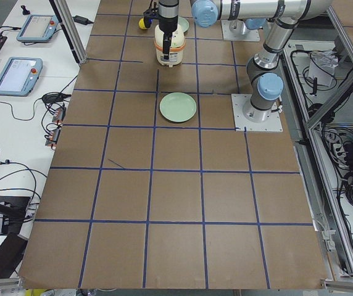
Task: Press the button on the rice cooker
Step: 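Lower the right gripper onto the green button on the cooker lid, then press the green button down with the right gripper fingertips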
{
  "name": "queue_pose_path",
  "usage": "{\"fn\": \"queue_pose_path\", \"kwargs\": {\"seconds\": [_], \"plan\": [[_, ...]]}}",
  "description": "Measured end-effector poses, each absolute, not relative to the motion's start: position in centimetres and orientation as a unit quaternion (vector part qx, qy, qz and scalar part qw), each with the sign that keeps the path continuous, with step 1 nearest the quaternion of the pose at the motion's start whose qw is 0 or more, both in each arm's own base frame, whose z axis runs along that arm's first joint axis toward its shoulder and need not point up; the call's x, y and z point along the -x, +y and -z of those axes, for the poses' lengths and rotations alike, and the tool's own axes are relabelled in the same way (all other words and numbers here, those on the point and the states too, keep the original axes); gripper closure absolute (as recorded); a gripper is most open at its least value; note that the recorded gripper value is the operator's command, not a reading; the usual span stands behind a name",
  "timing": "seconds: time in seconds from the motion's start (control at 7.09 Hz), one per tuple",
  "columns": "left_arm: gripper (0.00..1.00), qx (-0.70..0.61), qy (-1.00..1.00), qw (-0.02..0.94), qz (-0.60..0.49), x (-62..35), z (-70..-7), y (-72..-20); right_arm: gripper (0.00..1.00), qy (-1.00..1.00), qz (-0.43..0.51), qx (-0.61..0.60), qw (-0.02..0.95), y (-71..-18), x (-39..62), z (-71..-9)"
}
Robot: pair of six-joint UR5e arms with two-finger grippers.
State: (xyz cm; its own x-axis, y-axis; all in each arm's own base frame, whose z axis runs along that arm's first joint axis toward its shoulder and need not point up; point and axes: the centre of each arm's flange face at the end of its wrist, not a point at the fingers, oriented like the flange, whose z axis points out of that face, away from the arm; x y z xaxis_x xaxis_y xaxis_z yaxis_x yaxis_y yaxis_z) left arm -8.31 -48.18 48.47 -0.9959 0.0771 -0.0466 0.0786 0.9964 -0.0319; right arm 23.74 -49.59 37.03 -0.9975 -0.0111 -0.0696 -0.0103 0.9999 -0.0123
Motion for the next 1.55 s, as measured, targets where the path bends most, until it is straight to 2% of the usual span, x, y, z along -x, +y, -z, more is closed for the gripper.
{"fn": "queue_pose_path", "kwargs": {"seconds": [1.55], "plan": [[0.00,-0.039,0.999,0.023,0.017,8.3,-48.4,-48.2,0.91,0.999,0.001,0.010,0.038,-49.8,-24.6,-35.6]]}}
